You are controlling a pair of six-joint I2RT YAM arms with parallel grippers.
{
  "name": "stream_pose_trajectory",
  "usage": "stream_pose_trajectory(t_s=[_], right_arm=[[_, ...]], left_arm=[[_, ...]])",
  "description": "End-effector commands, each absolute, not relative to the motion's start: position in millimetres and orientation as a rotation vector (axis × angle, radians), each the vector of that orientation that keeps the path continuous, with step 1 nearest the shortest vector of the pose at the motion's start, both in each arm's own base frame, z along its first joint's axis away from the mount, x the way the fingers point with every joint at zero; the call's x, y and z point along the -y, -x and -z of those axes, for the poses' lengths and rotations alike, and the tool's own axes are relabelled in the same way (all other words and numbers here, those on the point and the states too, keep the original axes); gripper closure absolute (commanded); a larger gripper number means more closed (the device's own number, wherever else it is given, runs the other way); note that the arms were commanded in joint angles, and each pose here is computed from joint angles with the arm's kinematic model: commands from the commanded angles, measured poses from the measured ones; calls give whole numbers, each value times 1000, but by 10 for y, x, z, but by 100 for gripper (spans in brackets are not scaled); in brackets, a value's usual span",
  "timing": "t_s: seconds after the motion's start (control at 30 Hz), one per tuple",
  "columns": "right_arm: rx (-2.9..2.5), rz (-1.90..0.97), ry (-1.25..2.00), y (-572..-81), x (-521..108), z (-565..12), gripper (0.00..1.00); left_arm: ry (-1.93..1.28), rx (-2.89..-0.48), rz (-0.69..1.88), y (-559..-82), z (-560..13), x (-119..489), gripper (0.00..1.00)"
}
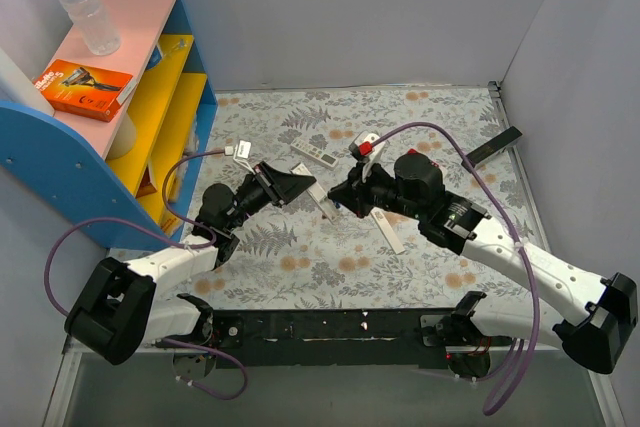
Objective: Load the batteries into the remote control
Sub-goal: Load the battery into the remote control.
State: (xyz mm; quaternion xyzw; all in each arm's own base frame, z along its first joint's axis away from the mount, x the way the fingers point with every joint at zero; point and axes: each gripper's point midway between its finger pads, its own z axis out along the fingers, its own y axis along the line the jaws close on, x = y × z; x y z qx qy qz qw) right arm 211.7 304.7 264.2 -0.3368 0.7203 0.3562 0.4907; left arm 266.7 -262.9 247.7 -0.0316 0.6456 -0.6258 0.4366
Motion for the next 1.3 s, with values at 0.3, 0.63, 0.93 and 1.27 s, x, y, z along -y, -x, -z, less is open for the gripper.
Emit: stream_pose_trajectory(t_s=[0.3, 0.63, 0.93, 1.27], right_arm=[[-1572, -898, 853, -2026, -3315, -3060, 99], [-1611, -861, 864, -2044, -3289, -2944, 99], [-1669, -821, 891, -2040, -3227, -2819, 99], [-1715, -793, 927, -2049, -3228, -2703, 91]], left_arm=[[115, -1475, 1648, -2675, -2877, 2606, 100], [122, -1442, 1676, -2636, -2954, 2584, 100], [96, -1417, 1684, -2598, -3010, 2581, 100], [70, -1387, 1686, -2564, -3061, 2568, 100]])
